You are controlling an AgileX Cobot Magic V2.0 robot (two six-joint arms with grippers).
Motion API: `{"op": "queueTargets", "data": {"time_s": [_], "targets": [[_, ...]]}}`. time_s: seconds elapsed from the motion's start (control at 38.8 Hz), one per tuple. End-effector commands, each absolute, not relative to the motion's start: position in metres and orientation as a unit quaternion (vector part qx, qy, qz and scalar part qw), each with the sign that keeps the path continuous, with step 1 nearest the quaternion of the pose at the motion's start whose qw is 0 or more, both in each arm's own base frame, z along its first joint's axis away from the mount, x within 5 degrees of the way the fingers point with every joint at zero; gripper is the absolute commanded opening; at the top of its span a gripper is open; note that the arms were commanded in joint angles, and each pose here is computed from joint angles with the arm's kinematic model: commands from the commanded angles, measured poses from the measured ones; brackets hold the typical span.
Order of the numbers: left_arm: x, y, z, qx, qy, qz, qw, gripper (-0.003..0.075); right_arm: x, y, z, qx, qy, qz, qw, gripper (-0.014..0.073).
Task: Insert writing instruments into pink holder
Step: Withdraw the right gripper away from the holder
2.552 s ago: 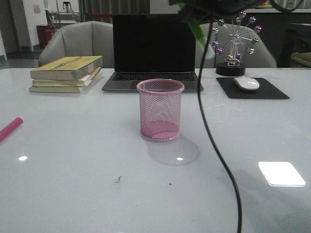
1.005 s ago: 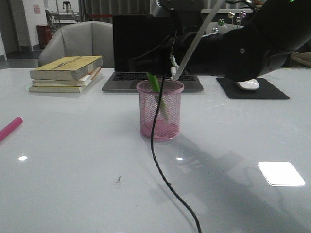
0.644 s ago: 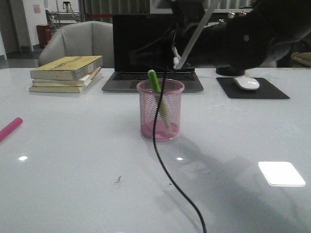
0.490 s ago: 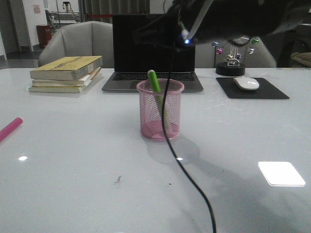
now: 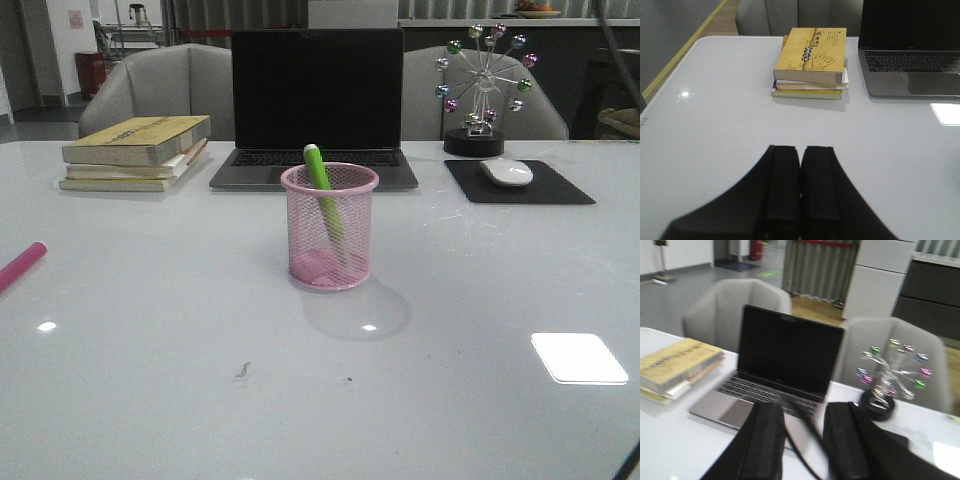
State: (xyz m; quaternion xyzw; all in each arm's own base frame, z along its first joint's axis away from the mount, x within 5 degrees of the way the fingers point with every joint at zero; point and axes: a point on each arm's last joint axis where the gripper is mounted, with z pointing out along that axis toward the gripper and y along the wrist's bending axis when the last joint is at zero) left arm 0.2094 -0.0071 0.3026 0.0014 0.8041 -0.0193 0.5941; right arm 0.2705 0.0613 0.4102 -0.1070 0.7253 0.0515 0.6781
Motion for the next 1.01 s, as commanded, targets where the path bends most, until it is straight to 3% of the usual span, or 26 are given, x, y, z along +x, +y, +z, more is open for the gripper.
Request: {"op": "queueTargets", "data": {"time_s": [0.0, 0.18, 0.52, 0.67, 0.98], "targets": [[0.207, -0.006, 0.326, -0.005, 0.761, -0.022, 0.648, 0.0092, 0.24, 0.04, 0.439, -0.101, 0.709, 0.014, 0.697, 0.034], [0.199, -0.006, 0.334, -0.005, 0.748, -0.023, 0.663, 0.0092, 0.204, 0.02, 0.424, -0.093, 0.733, -0.026, 0.673, 0.0337], [0.18, -0.005, 0.35, -0.005, 0.719, -0.024, 0.695, 0.0092, 0.146, 0.007, 0.364, -0.033, 0.762, -0.004, 0.647, 0.0337], [0.171, -0.005, 0.358, -0.004, 0.704, -0.024, 0.71, 0.0092, 0.125, -0.001, 0.347, -0.016, 0.787, -0.023, 0.616, 0.0337], [0.162, -0.005, 0.364, -0.003, 0.692, -0.024, 0.721, 0.0092, 0.11, -0.003, 0.338, -0.012, 0.784, -0.029, 0.619, 0.0337]]}}
